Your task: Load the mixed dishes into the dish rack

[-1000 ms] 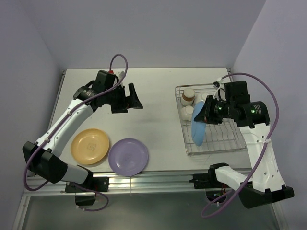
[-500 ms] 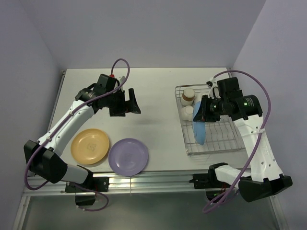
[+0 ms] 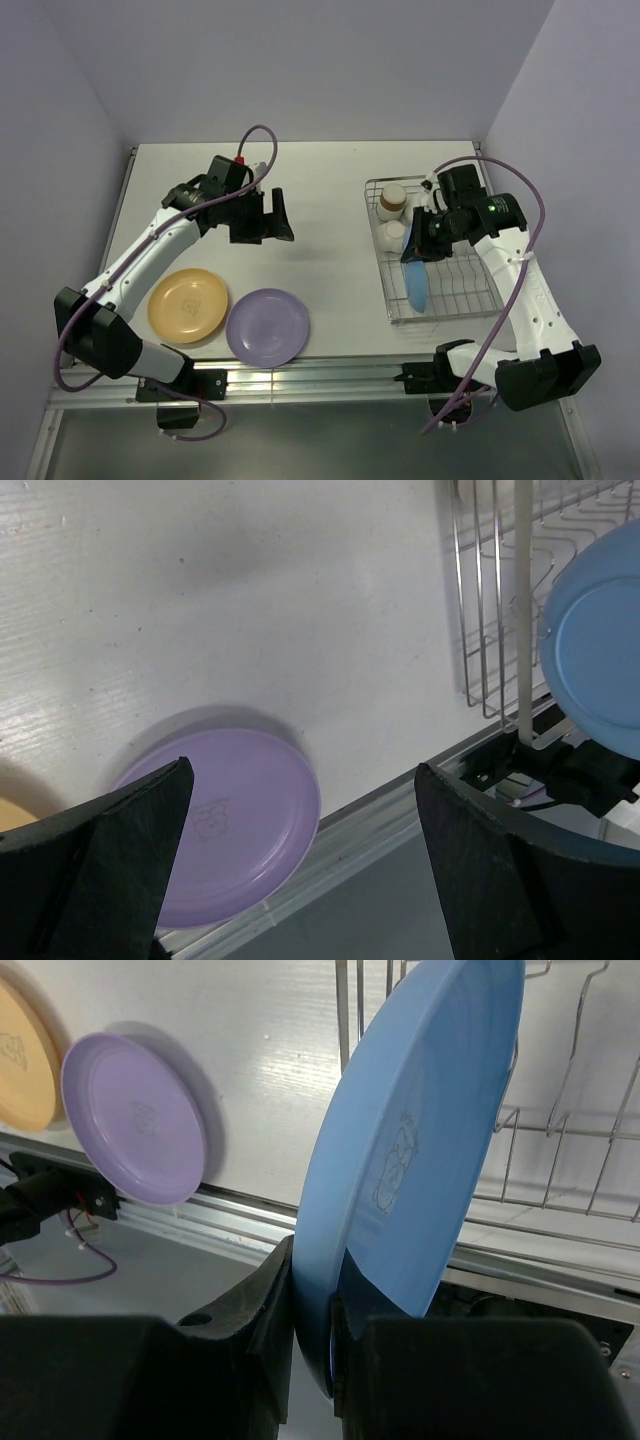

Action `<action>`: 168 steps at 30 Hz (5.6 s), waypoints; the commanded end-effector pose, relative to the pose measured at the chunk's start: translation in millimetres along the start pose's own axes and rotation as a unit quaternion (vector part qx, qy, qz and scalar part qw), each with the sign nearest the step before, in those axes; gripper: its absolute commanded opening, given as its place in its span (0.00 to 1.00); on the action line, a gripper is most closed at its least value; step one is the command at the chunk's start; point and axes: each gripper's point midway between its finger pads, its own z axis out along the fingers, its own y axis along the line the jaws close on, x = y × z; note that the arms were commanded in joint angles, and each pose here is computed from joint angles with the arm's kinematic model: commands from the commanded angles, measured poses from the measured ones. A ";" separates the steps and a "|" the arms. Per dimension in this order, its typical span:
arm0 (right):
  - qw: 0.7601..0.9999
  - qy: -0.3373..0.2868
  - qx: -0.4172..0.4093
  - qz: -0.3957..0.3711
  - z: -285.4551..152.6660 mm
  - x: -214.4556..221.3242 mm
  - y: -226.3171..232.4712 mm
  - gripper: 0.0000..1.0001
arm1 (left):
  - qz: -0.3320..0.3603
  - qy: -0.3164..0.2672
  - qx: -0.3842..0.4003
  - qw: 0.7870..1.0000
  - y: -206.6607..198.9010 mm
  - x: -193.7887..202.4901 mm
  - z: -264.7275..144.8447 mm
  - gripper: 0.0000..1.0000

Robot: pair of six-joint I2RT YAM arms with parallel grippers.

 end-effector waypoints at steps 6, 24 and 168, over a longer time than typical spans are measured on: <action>0.998 -0.001 0.058 -0.001 16.7 -10.7 -21.1 0.00 | 0.047 0.033 -0.039 0.998 19.0 22.8 13.7 0.98; 0.986 -0.010 0.166 -0.001 21.3 -50.8 -49.7 0.62 | 0.065 0.060 -0.041 0.995 27.3 53.6 20.4 0.99; 0.845 -0.112 0.111 -0.511 33.1 60.2 198.1 0.71 | 0.032 0.075 0.045 0.996 -44.5 15.8 2.5 0.00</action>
